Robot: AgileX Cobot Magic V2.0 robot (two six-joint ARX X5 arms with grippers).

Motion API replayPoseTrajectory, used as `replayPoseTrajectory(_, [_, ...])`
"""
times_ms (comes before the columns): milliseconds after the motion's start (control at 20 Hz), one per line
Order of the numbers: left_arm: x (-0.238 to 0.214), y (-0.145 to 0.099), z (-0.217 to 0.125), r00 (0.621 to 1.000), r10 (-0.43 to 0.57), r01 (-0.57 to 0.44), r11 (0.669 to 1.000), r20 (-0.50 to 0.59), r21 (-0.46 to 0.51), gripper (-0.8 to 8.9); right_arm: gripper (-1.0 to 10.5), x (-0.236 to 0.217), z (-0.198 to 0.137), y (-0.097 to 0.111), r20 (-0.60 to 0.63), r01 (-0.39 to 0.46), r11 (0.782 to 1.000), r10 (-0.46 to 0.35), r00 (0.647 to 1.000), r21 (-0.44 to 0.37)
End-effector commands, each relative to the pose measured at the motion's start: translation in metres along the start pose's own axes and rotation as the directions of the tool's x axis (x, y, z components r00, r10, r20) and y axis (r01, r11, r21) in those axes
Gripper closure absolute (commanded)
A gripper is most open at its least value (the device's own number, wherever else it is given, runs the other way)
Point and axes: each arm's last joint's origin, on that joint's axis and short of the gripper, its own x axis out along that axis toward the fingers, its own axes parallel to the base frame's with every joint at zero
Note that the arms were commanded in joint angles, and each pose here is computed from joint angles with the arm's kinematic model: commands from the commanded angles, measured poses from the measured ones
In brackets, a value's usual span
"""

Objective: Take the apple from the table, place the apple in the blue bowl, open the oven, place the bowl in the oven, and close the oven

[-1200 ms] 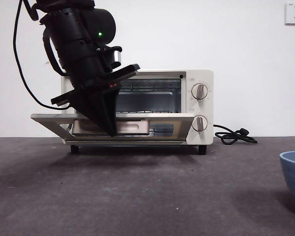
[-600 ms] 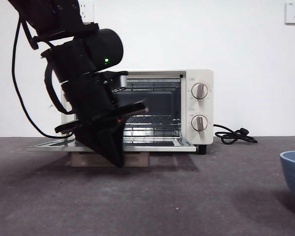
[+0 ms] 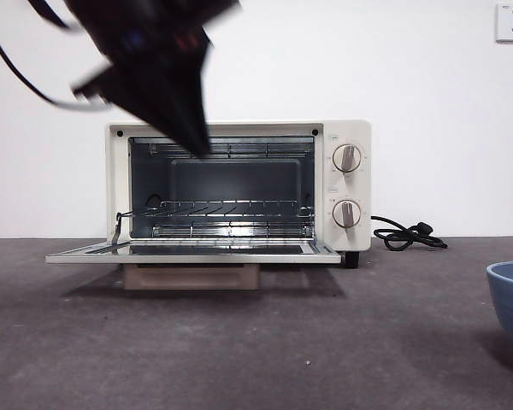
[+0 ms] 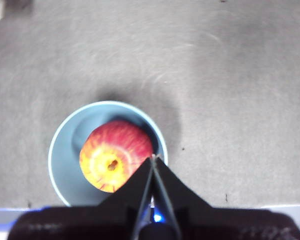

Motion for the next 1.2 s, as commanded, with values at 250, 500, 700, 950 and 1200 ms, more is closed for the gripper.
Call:
replayPoseTrajectory(250, [-0.089,-0.005,-0.029,0.992,-0.007,0.0,0.998,0.128,0.059,8.2,9.4,0.049,-0.015,-0.022,-0.173,-0.116,0.989,0.13,0.976,0.089])
replayPoseTrajectory(500, [-0.134,-0.005,-0.059,0.986,-0.014,0.004,0.998,0.166,0.062,8.2,7.5,0.06,-0.017,-0.022,-0.207,-0.108,0.987,0.131,0.97,0.121])
replayPoseTrajectory(700, [-0.152,-0.004,-0.076,0.985,-0.014,0.005,0.999,0.17,0.054,8.2,7.6,0.062,-0.016,-0.023,-0.213,-0.066,0.988,0.095,0.972,0.138])
replayPoseTrajectory(950, [-0.159,-0.004,-0.084,0.985,-0.015,0.005,0.999,0.17,0.054,8.2,7.6,0.078,-0.01,-0.023,-0.298,-0.039,0.989,0.081,0.951,0.145])
replayPoseTrajectory(1200, [-0.159,-0.004,-0.084,0.985,-0.015,0.005,0.999,0.17,0.054,8.2,7.8,0.096,-0.006,-0.023,-0.38,-0.001,0.988,0.06,0.923,0.155])
